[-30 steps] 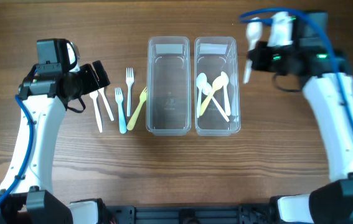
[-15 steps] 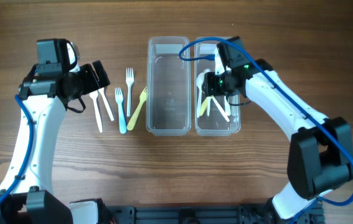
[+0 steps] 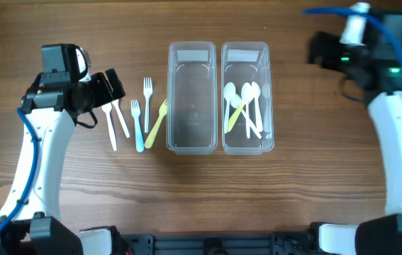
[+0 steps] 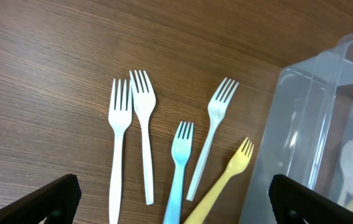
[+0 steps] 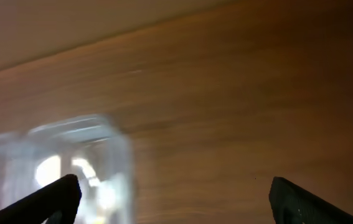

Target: Pack container

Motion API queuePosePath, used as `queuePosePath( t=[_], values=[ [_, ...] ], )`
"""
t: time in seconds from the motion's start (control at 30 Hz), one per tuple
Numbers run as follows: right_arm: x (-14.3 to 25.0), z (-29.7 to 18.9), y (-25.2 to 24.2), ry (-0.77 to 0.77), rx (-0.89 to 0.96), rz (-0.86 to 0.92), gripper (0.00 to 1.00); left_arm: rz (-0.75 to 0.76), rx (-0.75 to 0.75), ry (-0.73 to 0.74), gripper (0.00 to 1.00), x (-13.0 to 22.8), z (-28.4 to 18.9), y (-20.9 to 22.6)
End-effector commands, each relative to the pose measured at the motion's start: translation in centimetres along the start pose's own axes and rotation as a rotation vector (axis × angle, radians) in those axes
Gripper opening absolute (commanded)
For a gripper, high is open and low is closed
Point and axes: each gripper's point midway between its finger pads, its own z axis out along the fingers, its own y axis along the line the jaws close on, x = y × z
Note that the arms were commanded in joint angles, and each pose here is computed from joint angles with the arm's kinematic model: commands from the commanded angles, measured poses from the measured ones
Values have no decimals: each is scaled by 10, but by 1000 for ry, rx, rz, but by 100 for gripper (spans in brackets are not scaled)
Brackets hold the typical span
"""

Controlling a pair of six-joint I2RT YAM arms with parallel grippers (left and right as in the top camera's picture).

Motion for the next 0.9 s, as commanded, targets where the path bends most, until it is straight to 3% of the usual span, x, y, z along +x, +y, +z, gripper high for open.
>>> queuePosePath(
  t=[0.0,0.17,0.3,0.37,0.47,0.53,0.57,0.63,0.73,0.87],
  values=[
    [15,16,-62,64,124,130,99,3,135,69,100,11,-6,-22],
    [48,43,-105,190,175,318,100,-7,407,169,100,28,-21,-66],
    [60,56,-99,246,127,336,100,-3,406,153,100,25,-20,-66],
    [62,58,-99,252,128,336,100,-38,290,144,100,24,-13,-48],
    [62,58,-99,253,128,336,99,-140,-33,116,98,26,-5,8],
    [62,58,-99,251,128,337,100,-159,-139,131,82,31,-2,26],
    [62,58,-99,251,128,337,99,-163,-171,139,80,33,1,32],
    [62,58,-99,252,129,344,99,-165,-232,167,82,37,13,45],
    [62,58,-99,252,129,344,99,-125,-272,268,95,50,43,61],
    [63,57,-99,256,129,345,99,-82,-295,371,98,65,79,78]
  ],
)
